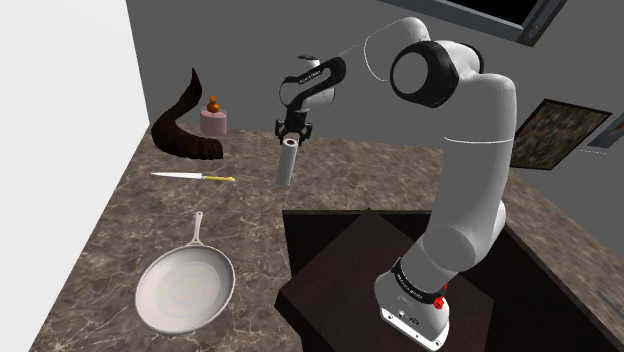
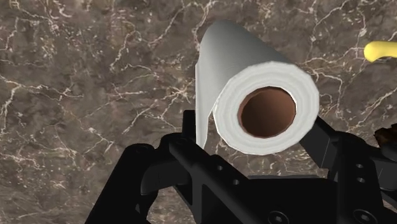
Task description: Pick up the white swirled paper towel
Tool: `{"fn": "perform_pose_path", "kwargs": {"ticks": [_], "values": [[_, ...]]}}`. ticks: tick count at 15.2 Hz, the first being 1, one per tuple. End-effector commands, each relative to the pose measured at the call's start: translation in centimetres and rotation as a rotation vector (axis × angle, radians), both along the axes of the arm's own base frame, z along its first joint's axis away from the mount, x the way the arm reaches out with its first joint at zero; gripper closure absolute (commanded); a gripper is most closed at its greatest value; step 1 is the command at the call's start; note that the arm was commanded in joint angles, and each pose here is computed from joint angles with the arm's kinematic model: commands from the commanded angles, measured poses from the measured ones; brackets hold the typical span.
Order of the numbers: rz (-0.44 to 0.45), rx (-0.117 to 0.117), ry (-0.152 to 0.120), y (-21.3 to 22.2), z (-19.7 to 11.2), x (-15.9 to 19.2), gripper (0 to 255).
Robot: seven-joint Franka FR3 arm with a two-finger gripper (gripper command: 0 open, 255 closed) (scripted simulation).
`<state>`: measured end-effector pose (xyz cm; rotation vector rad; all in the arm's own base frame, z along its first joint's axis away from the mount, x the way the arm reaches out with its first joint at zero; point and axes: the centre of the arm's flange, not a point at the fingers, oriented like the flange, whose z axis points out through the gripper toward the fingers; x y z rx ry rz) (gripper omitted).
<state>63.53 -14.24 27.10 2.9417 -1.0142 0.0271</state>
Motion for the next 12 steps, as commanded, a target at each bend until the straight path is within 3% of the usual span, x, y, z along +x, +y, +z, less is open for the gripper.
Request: {"fn": "perform_pose_path", "kwargs": {"ticks": [1, 12], "values": [[0.000, 0.000, 0.000, 0.1, 1.0, 0.0, 255], [0.000, 0.000, 0.000, 0.1, 5.8, 0.0, 255]]}}
